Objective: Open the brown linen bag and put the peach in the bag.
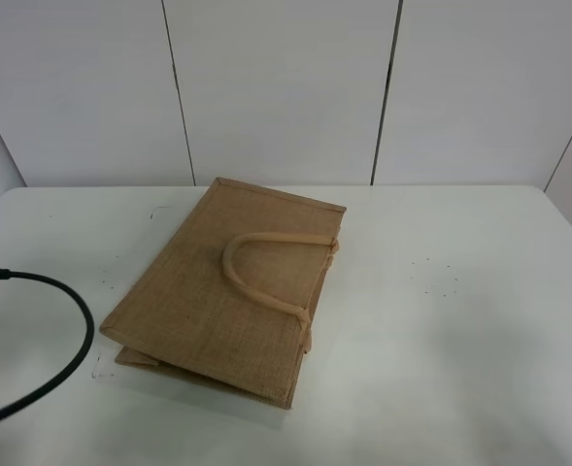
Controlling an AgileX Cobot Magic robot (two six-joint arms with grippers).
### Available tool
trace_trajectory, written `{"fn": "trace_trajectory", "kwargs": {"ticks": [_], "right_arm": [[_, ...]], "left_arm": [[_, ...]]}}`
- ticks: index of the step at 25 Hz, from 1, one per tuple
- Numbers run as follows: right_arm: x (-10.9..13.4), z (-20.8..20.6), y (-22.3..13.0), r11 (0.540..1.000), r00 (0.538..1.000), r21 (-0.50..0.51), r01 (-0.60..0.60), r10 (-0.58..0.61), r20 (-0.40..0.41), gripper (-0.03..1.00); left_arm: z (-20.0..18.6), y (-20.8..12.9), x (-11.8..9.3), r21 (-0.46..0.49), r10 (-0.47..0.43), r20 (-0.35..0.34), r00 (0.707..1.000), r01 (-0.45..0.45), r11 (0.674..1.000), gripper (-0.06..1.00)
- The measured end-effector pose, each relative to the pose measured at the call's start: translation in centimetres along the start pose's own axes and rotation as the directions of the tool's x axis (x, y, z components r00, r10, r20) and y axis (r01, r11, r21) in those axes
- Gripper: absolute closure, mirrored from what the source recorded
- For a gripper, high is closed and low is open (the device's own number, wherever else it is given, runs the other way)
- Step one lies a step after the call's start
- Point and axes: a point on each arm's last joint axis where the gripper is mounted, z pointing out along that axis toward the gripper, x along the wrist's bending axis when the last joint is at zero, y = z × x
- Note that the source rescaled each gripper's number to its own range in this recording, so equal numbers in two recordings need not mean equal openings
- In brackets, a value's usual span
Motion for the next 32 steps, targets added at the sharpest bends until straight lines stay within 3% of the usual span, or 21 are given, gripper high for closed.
{"fn": "trace_trajectory", "kwargs": {"ticks": [6, 16, 25, 32], "right_arm": [[0.0, 0.0, 0.0, 1.0, 1.0, 0.0, 0.0, 0.0, 0.0, -0.03], [0.0, 0.0, 0.0, 1.0, 1.0, 0.0, 0.0, 0.0, 0.0, -0.03], [0.0, 0.0, 0.0, 1.0, 1.0, 0.0, 0.0, 0.0, 0.0, -0.03], [0.0, 0.0, 0.0, 1.0, 1.0, 0.0, 0.0, 0.0, 0.0, -0.03]], "left_arm": [[-1.4, -2.9, 0.1, -0.242, 0.035, 0.003, 0.999, -0.033, 0.97, 0.09], [-3.8, -7.8, 0.2, -0.581, 0.045, 0.004, 0.999, -0.034, 0.813, 0.09], [-4.2, -10.3, 0.3, -0.714, 0.049, 0.002, 0.999, -0.033, 0.699, 0.09], [-4.2, -10.5, 0.3, -0.72, 0.05, 0.002, 0.999, -0.033, 0.693, 0.09]]}}
